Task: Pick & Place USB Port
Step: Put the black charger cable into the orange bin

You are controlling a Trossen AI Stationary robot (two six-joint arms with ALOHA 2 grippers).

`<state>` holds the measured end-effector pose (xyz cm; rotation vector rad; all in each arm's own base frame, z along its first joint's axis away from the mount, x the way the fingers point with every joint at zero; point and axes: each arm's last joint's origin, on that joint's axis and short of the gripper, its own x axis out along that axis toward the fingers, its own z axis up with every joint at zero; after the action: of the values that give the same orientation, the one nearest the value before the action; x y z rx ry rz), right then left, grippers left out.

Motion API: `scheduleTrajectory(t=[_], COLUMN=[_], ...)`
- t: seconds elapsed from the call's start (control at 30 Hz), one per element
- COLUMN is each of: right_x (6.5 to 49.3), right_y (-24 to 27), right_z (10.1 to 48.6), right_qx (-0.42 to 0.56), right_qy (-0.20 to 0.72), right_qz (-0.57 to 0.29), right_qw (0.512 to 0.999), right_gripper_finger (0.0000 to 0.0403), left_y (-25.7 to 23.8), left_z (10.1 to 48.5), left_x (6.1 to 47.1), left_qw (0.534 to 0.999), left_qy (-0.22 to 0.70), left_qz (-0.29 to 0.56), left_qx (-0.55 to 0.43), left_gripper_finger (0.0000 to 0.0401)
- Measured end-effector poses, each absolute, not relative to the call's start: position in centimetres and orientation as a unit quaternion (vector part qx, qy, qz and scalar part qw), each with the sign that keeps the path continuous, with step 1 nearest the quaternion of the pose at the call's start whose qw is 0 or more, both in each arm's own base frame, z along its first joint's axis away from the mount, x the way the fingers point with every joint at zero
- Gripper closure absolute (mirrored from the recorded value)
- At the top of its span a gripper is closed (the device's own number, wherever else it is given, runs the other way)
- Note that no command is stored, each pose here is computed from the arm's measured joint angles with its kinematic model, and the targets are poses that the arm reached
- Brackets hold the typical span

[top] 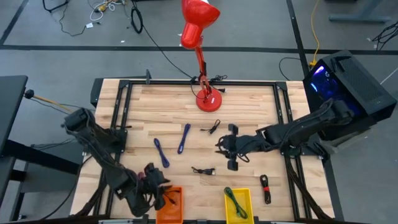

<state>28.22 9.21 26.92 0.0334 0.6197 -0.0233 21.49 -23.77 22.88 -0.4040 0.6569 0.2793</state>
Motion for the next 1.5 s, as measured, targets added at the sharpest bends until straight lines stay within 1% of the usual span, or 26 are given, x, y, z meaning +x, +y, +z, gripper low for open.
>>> scheduleTrajectory(t=[0.07,0.2,0.3,0.43,0.57,0.87,1.43,1.5], right_x=[28.8,30.4,31.9,32.8,33.2,33.1,33.4,33.4], right_y=[9.6,10.7,11.4,11.7,11.4,11.5,12.0,11.9], right_z=[25.7,22.4,20.7,18.5,17.6,15.3,12.9,12.9], right_qx=[0.033,0.032,0.039,0.033,0.030,0.034,0.068,0.067], right_qy=[0.309,0.356,0.372,0.406,0.416,0.468,0.504,0.503], right_qz=[0.008,0.026,0.051,0.051,0.040,0.040,0.058,0.056], right_qw=[0.950,0.933,0.926,0.912,0.908,0.882,0.859,0.860], right_gripper_finger=[0.0285,0.0285,0.0285,0.0285,0.0285,0.0285,0.0285,0.0291], left_y=[-23.3,-22.6,-22.0,-21.3,-20.9,-20.8,-20.8,-20.8], left_z=[23.5,24.9,25.8,26.5,26.7,26.7,26.6,26.6], left_x=[21.6,21.3,20.8,20.3,19.9,19.9,19.8,19.8], left_qw=[0.928,0.945,0.950,0.950,0.949,0.948,0.948,0.948], left_qy=[0.304,0.270,0.262,0.262,0.268,0.271,0.273,0.273], left_qz=[0.138,0.141,0.141,0.145,0.148,0.149,0.147,0.147], left_qx=[-0.169,-0.121,-0.097,-0.085,-0.076,-0.069,-0.067,-0.067], left_gripper_finger=[0.0291,0.0291,0.0291,0.0291,0.0291,0.0291,0.0291,0.0291])
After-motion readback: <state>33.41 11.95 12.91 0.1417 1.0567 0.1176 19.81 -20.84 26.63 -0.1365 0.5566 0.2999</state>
